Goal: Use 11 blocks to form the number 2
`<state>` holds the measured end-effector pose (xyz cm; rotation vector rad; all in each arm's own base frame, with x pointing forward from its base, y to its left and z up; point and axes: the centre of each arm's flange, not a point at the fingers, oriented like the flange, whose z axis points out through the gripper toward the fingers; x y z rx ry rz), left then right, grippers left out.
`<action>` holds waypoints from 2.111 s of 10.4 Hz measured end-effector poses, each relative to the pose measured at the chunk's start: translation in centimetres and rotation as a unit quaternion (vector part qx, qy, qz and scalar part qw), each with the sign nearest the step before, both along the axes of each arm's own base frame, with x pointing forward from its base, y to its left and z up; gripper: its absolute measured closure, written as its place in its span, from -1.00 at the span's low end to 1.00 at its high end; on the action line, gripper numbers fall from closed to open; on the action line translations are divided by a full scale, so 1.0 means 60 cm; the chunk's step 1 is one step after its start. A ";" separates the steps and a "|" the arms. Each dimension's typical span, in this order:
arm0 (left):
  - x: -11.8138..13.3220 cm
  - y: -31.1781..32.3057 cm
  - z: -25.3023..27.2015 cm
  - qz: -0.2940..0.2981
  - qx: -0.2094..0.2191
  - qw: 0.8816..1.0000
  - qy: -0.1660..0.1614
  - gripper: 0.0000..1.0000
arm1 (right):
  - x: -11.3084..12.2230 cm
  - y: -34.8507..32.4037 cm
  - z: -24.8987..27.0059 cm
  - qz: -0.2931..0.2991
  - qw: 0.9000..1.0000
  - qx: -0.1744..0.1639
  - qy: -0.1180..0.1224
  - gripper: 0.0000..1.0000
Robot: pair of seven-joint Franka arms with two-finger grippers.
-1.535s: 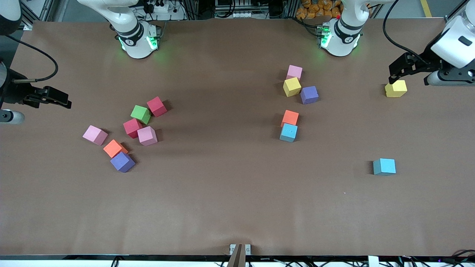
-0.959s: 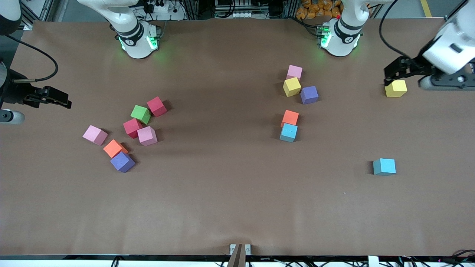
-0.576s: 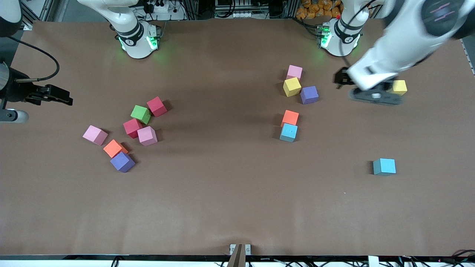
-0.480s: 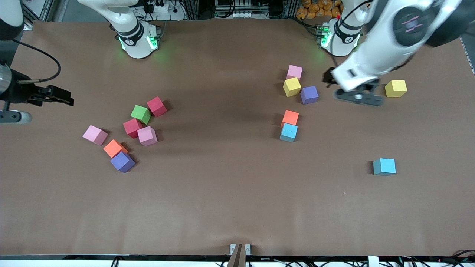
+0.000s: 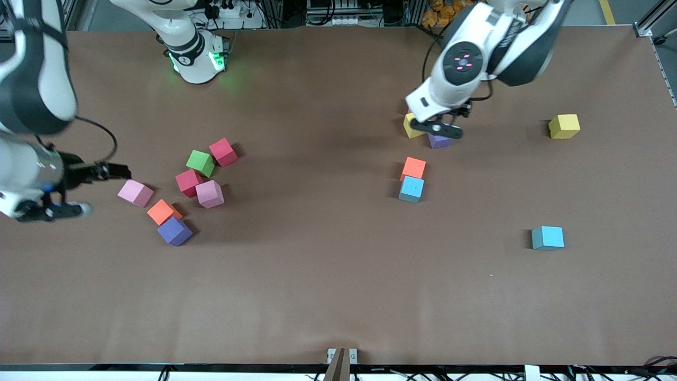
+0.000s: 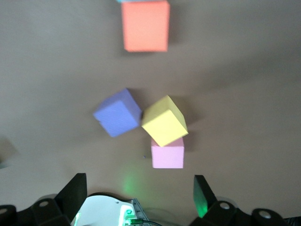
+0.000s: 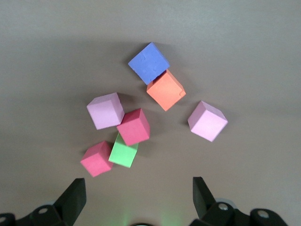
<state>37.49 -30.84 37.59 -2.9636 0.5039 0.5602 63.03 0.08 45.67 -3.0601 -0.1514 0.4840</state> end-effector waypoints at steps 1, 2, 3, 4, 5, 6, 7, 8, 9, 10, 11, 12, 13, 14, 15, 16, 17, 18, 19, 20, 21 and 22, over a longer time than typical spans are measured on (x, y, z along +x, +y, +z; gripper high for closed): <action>-0.038 -0.019 -0.034 -0.003 0.002 1.000 0.004 -1.00 | 0.010 0.008 -0.044 0.020 1.000 0.007 0.016 -1.00; -0.073 -0.031 -0.067 -0.003 0.008 1.000 0.005 -1.00 | 0.015 0.024 -0.084 0.044 0.998 0.015 0.033 -1.00; -0.102 -0.031 -0.099 -0.006 0.016 1.000 0.007 -1.00 | 0.020 0.051 -0.127 0.063 0.996 0.023 0.050 -1.00; -0.118 -0.023 -0.125 -0.007 0.020 1.000 0.008 -1.00 | 0.023 0.083 -0.166 0.070 0.995 0.040 0.061 -1.00; -0.128 -0.010 -0.150 0.002 0.018 1.000 0.008 -1.00 | 0.024 0.110 -0.205 0.069 0.993 0.062 0.068 -1.00; -0.137 0.005 -0.173 0.014 0.014 1.000 0.008 -1.00 | 0.026 0.127 -0.241 0.070 0.993 0.072 0.069 -1.00; -0.146 0.016 -0.189 0.022 0.013 1.000 0.009 -1.00 | 0.026 0.141 -0.274 0.071 0.993 0.075 0.061 -1.00; -0.154 0.018 -0.199 0.026 0.011 1.000 0.008 -1.00 | 0.023 0.155 -0.304 0.074 0.993 0.073 0.049 -1.00; -0.168 0.010 -0.208 0.034 0.010 0.999 0.002 -1.00 | 0.016 0.165 -0.330 0.077 0.994 0.072 0.039 -1.00; -0.181 0.002 -0.216 0.040 0.013 0.999 -0.002 -1.00 | 0.008 0.168 -0.352 0.077 0.994 0.070 0.037 -1.00; -0.188 -0.002 -0.222 0.044 0.014 0.999 -0.002 -1.00 | -0.001 0.167 -0.370 0.076 0.994 0.069 0.037 -1.00; -0.190 -0.001 -0.227 0.046 0.015 0.999 0.000 -1.00 | -0.010 0.165 -0.389 0.078 0.994 0.069 0.035 -1.00; -0.192 0.000 -0.232 0.048 0.017 0.999 0.003 -1.00 | -0.020 0.163 -0.408 0.083 0.994 0.070 0.032 -1.00; -0.193 0.002 -0.235 0.048 0.017 0.999 0.004 -1.00 | -0.029 0.162 -0.424 0.089 0.993 0.072 0.032 -1.00; -0.193 0.003 -0.239 0.049 0.014 0.999 0.001 -1.00 | -0.036 0.160 -0.433 0.093 0.992 0.073 0.032 -1.00; -0.195 0.005 -0.246 0.051 0.011 0.999 -0.001 -1.00 | -0.043 0.159 -0.437 0.094 0.993 0.072 0.028 -1.00; -0.199 0.009 -0.255 0.052 0.009 0.999 -0.002 -1.00 | -0.054 0.158 -0.437 0.094 0.993 0.070 0.014 -1.00; -0.202 0.013 -0.262 0.053 0.009 0.999 -0.002 -1.00 | -0.069 0.157 -0.430 0.094 0.993 0.068 -0.001 -1.00; -0.205 0.016 -0.266 0.053 0.010 0.999 -0.001 -1.00 | -0.085 0.158 -0.417 0.096 0.993 0.067 -0.012 -1.00; -0.206 0.017 -0.268 0.053 0.009 0.999 -0.002 -1.00 | -0.097 0.160 -0.398 0.098 0.993 0.066 -0.023 -1.00; -0.207 0.019 -0.270 0.053 0.009 0.999 -0.002 -1.00 | -0.107 0.161 -0.379 0.100 0.992 0.064 -0.043 -1.00; -0.209 0.020 -0.272 0.053 0.010 0.999 -0.002 -1.00 | -0.120 0.165 -0.366 0.104 0.990 0.062 -0.072 -1.00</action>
